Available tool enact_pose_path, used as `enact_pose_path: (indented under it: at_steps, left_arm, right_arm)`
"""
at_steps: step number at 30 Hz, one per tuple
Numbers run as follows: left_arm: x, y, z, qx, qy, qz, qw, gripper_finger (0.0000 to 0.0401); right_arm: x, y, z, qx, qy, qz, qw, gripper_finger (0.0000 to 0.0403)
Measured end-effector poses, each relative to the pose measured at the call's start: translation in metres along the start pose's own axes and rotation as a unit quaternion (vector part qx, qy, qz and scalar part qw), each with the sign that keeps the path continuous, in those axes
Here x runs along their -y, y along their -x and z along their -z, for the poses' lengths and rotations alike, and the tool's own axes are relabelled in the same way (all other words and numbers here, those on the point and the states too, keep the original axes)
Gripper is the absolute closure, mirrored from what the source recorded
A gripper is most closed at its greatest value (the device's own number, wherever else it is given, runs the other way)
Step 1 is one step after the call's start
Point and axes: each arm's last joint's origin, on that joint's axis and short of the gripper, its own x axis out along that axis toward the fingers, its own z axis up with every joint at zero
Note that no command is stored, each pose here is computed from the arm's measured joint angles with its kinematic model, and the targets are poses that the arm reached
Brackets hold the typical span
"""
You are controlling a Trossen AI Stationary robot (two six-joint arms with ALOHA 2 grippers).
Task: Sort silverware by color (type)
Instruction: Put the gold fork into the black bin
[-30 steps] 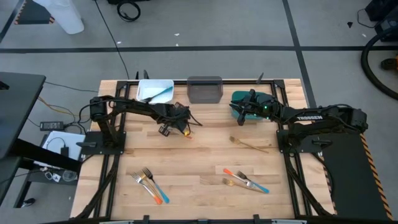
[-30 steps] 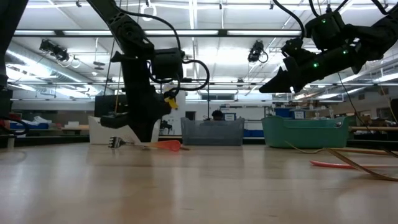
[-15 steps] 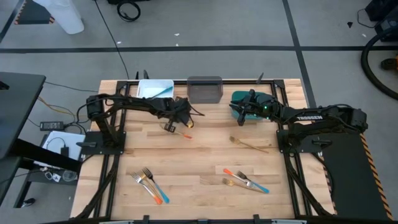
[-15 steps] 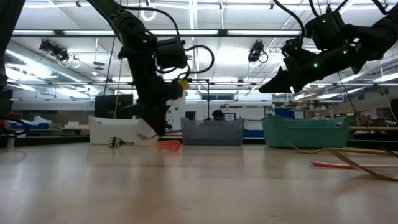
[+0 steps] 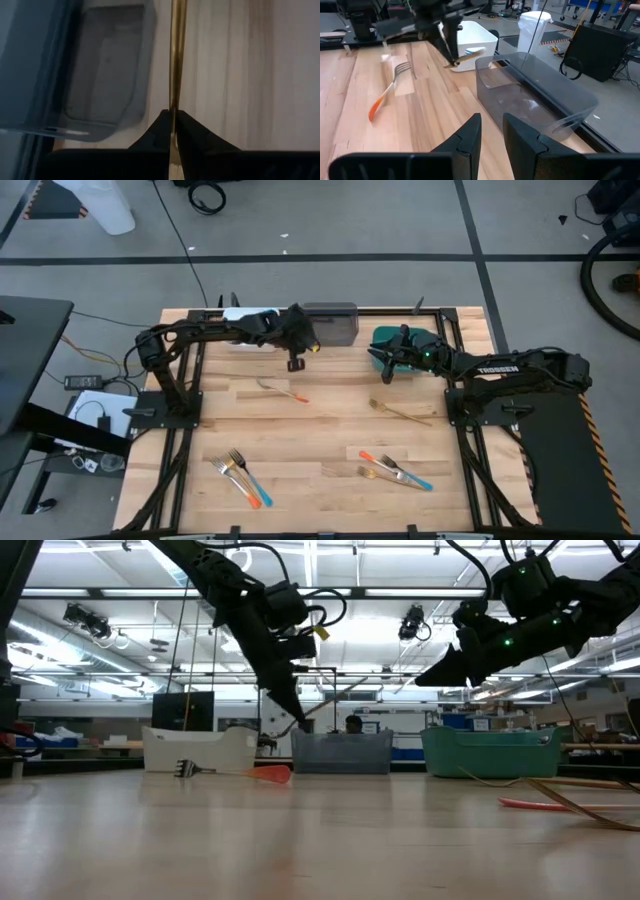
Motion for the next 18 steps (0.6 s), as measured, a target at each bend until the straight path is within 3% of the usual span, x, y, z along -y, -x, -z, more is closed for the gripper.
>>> enact_pose_path:
  at_steps: [7,18]
  left_arm:
    - [-0.024,0.011,-0.016,0.053,0.1,-0.001,0.994,0.0378]
    - [-0.053,0.017,-0.03,0.174,0.123,-0.057,0.975,0.0378]
  right_arm:
    - [0.0,0.0,-0.001,0.007,0.004,0.001,1.0,0.0312]
    - [0.0,0.0,-0.001,0.007,0.002,0.0,1.0,0.0312]
